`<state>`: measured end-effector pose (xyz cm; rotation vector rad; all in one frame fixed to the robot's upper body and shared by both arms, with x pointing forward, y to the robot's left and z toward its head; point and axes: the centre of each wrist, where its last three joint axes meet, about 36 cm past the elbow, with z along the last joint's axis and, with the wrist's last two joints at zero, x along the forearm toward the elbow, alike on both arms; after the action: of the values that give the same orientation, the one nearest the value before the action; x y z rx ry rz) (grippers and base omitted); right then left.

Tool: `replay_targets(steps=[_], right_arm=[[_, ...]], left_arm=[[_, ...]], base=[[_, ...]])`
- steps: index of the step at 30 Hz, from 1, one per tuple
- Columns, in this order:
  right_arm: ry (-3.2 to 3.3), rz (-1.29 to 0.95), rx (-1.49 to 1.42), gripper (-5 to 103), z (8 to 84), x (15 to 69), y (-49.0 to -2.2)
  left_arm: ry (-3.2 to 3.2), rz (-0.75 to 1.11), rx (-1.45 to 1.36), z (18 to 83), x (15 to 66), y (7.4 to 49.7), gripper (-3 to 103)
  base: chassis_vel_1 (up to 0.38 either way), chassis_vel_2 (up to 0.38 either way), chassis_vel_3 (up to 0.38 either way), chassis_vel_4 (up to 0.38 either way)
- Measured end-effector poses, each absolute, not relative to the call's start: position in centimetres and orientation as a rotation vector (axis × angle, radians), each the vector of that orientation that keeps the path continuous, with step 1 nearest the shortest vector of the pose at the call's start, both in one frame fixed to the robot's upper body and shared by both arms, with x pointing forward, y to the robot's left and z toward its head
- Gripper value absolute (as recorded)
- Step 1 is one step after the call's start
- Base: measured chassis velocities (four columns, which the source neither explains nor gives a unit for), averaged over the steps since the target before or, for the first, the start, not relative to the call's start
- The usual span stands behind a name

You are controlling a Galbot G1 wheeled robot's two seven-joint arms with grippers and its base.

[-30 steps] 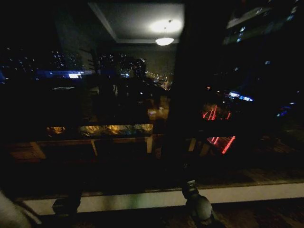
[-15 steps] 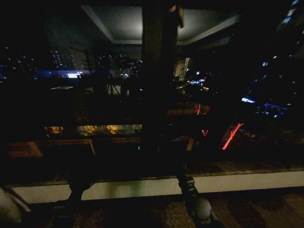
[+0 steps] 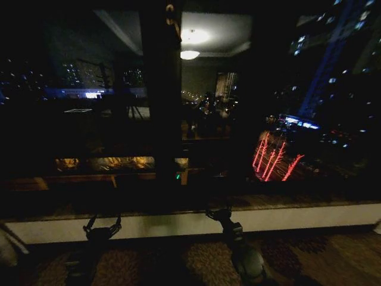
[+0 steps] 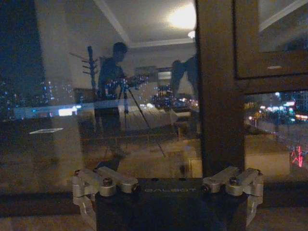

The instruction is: Open the curtains by pulling them apart, changing their state from closed to fully open.

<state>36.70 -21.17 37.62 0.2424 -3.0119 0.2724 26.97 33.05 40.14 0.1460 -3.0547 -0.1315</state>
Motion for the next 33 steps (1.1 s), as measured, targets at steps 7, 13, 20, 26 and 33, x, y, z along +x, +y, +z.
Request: replay_targets(steps=[7, 13, 20, 26, 33], right_arm=[[-3.013, 0.267, 0.236, 100, 37.68, 36.72, -20.95], [-3.012, 0.268, 0.239, 100, 37.63, 36.73, -20.67], [-3.009, 0.275, 0.238, 100, 37.60, 36.48, -20.85], [-3.008, 0.281, 0.237, 100, 37.68, 36.29, -21.05], [-3.013, 0.281, 0.236, 100, 37.74, 36.32, -21.13]], left_arm=[[-3.057, -0.125, 0.137, 40.09, 27.17, 33.26, 100], [-3.061, -0.117, 0.144, 40.12, 27.03, 33.57, 100], [-3.063, -0.105, 0.147, 39.90, 26.65, 33.30, 100], [-3.071, -0.095, 0.146, 40.04, 26.62, 32.94, 100], [-3.079, -0.094, 0.146, 40.19, 26.58, 32.82, 100]], base=[[0.071, -0.349, -0.063, 0.369], [0.124, -0.371, -0.124, 0.368], [0.064, -0.356, -0.056, 0.365], [-0.057, -0.339, 0.055, 0.330], [-0.186, -0.380, 0.170, 0.372]])
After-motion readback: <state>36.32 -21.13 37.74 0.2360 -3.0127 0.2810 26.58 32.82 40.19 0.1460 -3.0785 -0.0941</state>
